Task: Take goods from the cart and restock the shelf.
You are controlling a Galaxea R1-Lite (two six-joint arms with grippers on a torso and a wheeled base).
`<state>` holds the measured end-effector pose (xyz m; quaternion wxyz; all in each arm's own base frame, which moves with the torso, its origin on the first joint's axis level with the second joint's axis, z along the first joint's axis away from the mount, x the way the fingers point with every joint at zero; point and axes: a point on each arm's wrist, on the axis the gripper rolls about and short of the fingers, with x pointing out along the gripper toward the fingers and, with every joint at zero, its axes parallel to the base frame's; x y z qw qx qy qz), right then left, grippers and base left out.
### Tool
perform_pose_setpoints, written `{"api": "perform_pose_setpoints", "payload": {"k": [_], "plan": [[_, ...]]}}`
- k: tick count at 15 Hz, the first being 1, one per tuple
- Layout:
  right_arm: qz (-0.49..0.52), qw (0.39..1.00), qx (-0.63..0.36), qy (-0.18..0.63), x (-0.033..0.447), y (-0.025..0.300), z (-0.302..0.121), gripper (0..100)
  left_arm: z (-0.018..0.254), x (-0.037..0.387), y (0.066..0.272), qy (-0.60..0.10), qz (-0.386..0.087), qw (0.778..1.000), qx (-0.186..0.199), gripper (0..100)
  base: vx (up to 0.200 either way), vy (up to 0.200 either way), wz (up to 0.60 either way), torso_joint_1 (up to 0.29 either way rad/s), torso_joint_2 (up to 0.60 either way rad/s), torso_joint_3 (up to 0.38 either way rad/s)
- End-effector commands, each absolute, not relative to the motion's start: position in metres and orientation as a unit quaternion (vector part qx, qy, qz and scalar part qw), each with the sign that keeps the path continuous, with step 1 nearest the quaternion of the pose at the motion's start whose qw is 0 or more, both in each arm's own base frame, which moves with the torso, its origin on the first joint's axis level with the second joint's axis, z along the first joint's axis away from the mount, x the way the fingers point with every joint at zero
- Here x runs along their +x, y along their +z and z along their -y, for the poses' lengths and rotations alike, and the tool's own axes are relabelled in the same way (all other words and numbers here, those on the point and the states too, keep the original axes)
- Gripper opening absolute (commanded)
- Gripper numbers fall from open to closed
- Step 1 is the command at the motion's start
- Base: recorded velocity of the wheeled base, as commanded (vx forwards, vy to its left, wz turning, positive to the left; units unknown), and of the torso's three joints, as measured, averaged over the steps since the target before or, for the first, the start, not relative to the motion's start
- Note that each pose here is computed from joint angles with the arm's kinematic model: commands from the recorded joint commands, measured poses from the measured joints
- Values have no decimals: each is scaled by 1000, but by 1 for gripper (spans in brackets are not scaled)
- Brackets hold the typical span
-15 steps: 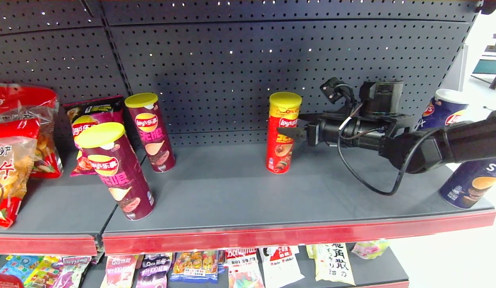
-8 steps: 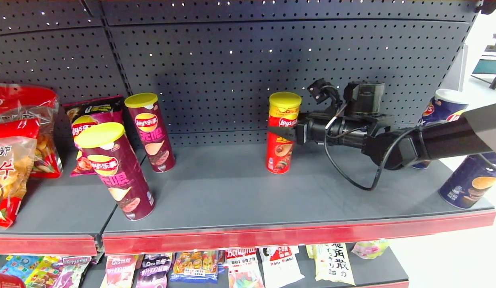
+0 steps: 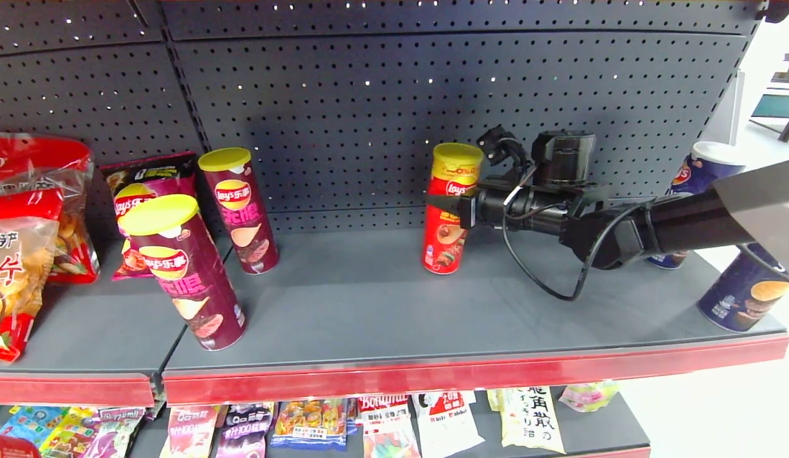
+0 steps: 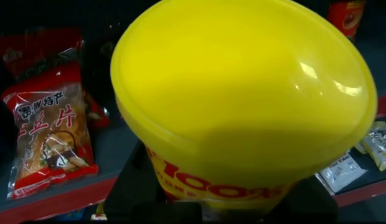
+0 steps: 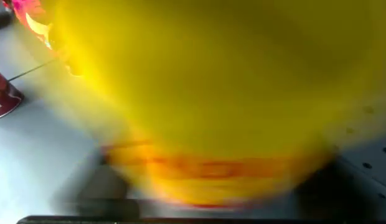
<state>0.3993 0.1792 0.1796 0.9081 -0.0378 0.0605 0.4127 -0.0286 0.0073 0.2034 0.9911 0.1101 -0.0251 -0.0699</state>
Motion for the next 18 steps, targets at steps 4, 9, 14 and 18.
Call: {"api": "perform_pose_setpoints", "payload": {"k": [4,9,14,18], "plan": [[-56,913,-39,403,389,190,-177,0,-7,-28,201,-69,22,991,110,0,0,0,0,0,0,0],[-68,919,-27,389,345,208,-158,0,-7,-28,202,-68,21,991,110,0,0,0,0,0,0,0],[-74,925,-27,373,309,215,-140,0,-7,-27,202,-68,19,991,111,0,0,0,0,0,0,0],[-74,929,-28,362,295,218,-133,0,-7,-27,201,-69,19,991,111,0,0,0,0,0,0,0]]}}
